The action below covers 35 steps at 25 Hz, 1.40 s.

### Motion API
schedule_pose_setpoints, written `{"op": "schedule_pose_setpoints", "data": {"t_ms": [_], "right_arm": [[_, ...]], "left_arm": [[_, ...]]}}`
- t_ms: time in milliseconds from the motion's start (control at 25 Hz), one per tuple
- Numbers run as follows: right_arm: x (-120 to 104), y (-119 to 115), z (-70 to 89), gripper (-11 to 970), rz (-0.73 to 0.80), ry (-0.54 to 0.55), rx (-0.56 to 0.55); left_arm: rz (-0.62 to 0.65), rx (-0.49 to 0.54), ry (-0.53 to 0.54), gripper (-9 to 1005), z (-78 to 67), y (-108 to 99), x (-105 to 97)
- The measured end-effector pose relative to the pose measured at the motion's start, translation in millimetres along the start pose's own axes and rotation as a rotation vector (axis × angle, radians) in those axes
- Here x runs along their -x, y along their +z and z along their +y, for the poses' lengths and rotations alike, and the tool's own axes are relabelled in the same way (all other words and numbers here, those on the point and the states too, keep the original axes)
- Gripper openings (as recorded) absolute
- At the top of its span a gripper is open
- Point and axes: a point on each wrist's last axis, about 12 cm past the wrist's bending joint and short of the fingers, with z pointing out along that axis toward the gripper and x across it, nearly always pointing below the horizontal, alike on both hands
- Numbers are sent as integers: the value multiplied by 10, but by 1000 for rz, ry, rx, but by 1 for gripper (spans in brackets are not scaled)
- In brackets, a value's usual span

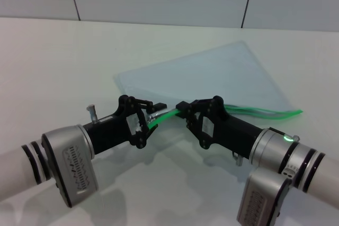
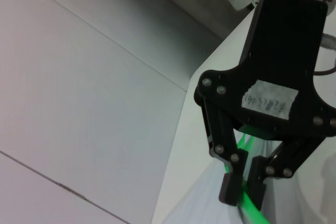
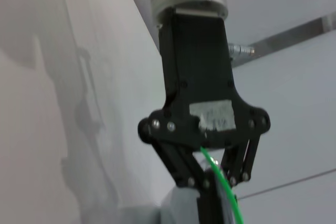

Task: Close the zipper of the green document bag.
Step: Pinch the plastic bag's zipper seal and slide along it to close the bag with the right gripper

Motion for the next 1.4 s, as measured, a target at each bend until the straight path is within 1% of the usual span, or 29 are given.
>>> {"op": "schedule_pose_setpoints", "data": {"t_ms": [520,1040,1400], "right_arm": [[-67,-56,43,75,60,42,-7],[-222,-165,61,75,153,73,-32],[-379,-272,40,75,234,89,-68]], "left_arm": [[11,18,-5,56,-1,-35,-16],[15,32,-9,56,-16,-80,-22],[21,31,-12,56,-25,-96,-31]]}}
